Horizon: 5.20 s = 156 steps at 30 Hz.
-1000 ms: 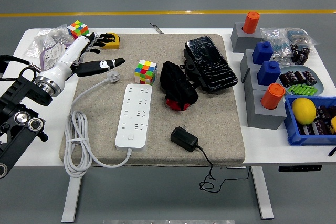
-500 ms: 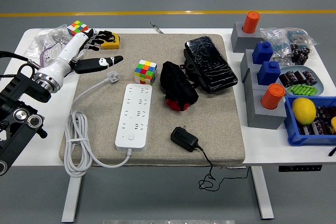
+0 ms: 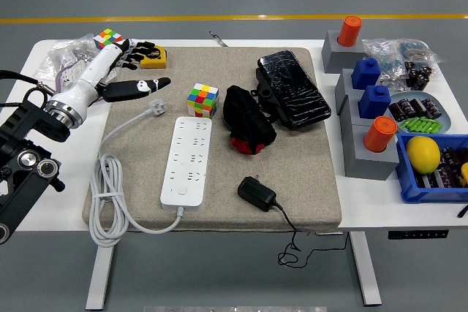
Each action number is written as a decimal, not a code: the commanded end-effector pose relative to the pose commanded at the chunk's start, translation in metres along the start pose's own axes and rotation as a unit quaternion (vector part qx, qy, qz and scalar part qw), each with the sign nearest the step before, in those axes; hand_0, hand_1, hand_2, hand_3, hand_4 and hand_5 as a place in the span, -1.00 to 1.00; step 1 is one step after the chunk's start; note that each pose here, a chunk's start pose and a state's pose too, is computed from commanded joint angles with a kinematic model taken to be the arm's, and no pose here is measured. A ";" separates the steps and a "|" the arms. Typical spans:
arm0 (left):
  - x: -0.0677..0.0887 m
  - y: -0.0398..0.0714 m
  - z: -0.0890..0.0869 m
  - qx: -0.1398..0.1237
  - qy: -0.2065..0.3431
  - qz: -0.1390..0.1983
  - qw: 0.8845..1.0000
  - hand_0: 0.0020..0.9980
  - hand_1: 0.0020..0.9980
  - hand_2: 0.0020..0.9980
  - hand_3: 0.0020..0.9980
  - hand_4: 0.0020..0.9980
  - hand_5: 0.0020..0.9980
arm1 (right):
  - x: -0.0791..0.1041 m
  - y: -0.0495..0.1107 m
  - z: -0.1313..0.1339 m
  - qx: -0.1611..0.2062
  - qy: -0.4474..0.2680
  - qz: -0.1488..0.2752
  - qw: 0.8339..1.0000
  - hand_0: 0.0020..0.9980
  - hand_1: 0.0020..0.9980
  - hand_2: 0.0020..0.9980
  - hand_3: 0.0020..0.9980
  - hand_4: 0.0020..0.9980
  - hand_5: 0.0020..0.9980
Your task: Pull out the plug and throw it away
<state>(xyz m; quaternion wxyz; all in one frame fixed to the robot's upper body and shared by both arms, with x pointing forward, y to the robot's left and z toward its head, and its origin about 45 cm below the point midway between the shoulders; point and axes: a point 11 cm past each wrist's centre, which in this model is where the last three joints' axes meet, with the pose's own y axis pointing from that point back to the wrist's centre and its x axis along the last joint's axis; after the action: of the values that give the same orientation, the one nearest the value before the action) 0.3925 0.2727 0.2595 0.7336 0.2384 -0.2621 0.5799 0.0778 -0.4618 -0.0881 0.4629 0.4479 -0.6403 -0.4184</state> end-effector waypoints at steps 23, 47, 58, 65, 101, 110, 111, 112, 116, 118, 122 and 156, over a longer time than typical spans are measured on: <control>0.003 0.004 -0.007 0.010 -0.003 0.001 1.000 0.32 0.58 0.59 0.61 0.91 -0.11 | 0.001 0.000 -0.007 0.005 0.008 0.001 1.000 0.28 0.36 0.38 0.21 1.00 -0.01; -0.002 0.007 -0.009 0.012 -0.012 -0.010 1.000 0.32 0.56 0.58 0.59 0.91 -0.11 | 0.001 0.000 -0.010 0.005 0.023 0.000 1.000 0.28 0.36 0.37 0.22 1.00 -0.01; 0.004 0.010 -0.011 0.013 -0.020 -0.006 1.000 0.30 0.55 0.57 0.60 0.90 -0.11 | 0.002 0.001 -0.012 0.004 0.034 0.002 0.999 0.28 0.36 0.38 0.22 1.00 -0.01; 0.006 0.013 -0.013 0.016 -0.022 -0.005 1.000 0.30 0.55 0.57 0.59 0.90 -0.11 | 0.002 0.001 -0.010 0.001 0.044 0.001 0.999 0.28 0.36 0.37 0.22 1.00 -0.01; 0.017 0.008 0.007 -0.007 -0.019 0.013 1.000 0.30 0.55 0.56 0.58 0.88 -0.09 | -0.001 0.001 -0.018 0.016 0.013 -0.002 1.000 0.28 0.36 0.37 0.22 1.00 -0.01; 0.018 0.006 0.010 -0.010 -0.015 0.017 1.000 0.30 0.55 0.56 0.58 0.88 -0.09 | -0.001 0.001 -0.016 0.016 0.003 -0.003 1.000 0.28 0.36 0.38 0.22 1.00 -0.01; 0.018 0.006 0.010 -0.010 -0.015 0.017 1.000 0.30 0.54 0.56 0.58 0.88 -0.09 | -0.001 0.001 -0.016 0.016 0.002 -0.003 1.000 0.29 0.36 0.37 0.22 1.00 -0.01; 0.019 0.006 0.010 -0.010 -0.015 0.018 1.000 0.30 0.54 0.56 0.58 0.88 -0.09 | -0.001 0.001 -0.016 0.016 0.001 -0.003 1.000 0.29 0.36 0.37 0.22 1.00 -0.01; 0.020 0.006 0.009 -0.008 -0.014 0.020 1.000 0.30 0.54 0.56 0.58 0.88 -0.09 | -0.001 0.001 -0.015 0.017 -0.003 -0.002 1.000 0.29 0.36 0.37 0.22 1.00 -0.01; 0.020 0.006 0.008 -0.007 -0.015 0.020 1.000 0.30 0.54 0.56 0.58 0.88 -0.08 | -0.001 0.001 -0.015 0.017 -0.004 -0.002 1.000 0.28 0.36 0.37 0.22 1.00 -0.01; 0.021 0.007 0.007 -0.007 -0.013 0.021 1.000 0.30 0.54 0.56 0.58 0.88 -0.08 | 0.000 0.001 -0.012 0.015 -0.005 -0.001 1.000 0.28 0.36 0.37 0.22 1.00 -0.01; 0.023 0.009 0.004 0.000 -0.011 0.025 1.000 0.30 0.55 0.56 0.58 0.89 -0.07 | -0.001 0.001 -0.009 0.013 -0.012 -0.002 1.000 0.28 0.36 0.38 0.22 1.00 -0.01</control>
<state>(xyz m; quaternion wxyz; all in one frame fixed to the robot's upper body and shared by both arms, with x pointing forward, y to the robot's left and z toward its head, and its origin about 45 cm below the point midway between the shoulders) 0.3878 0.2885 0.2781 0.7159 0.2379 -0.2764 0.5954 0.0864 -0.4618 -0.0857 0.4488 0.4497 -0.6504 -0.4163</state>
